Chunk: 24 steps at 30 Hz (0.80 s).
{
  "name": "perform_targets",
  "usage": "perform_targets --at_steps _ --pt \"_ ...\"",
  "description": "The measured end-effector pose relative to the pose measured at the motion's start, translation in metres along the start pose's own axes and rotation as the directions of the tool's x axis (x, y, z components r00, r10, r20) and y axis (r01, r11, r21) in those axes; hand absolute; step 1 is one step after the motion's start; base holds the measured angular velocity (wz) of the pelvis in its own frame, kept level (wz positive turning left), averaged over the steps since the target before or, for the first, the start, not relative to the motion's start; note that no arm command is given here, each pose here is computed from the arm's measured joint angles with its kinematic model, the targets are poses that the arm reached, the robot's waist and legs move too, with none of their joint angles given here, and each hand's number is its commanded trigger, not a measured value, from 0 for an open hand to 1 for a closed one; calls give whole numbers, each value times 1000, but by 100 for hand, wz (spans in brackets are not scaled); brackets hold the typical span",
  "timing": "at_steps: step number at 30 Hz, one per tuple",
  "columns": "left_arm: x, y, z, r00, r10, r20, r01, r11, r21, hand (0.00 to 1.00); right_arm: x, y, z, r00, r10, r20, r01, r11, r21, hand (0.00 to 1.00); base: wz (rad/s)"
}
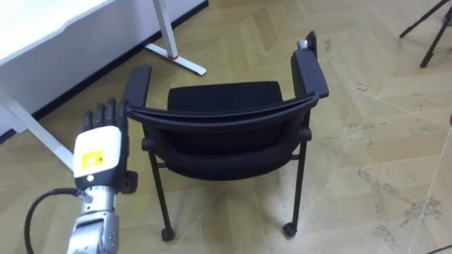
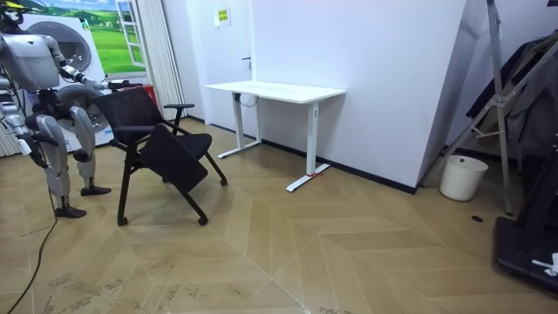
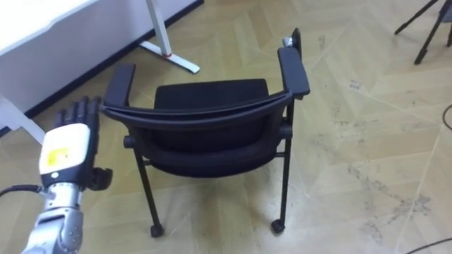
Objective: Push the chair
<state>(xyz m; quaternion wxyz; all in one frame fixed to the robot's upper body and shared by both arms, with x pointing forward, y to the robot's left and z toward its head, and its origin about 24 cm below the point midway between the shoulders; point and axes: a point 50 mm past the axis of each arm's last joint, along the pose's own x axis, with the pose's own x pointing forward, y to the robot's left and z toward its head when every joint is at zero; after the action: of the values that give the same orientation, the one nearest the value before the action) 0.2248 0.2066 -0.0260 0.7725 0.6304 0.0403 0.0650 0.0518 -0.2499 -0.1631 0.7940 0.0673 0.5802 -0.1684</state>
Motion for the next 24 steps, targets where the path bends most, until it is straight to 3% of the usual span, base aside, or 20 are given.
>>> perform_targets --at_steps 10,18,24 --pt "-1 -4 6 998 -64 28 64 998 28 0 0 2 -1 1000 9 5 -9 1000 9 0 0" --pt "1 -2 5 998 -63 12 62 997 46 0 0 3 0 1000 8 7 -8 999 35 0 0" --pt "5 9 3 1000 -18 12 17 998 66 0 0 3 0 1000 10 8 -10 999 35 0 0"
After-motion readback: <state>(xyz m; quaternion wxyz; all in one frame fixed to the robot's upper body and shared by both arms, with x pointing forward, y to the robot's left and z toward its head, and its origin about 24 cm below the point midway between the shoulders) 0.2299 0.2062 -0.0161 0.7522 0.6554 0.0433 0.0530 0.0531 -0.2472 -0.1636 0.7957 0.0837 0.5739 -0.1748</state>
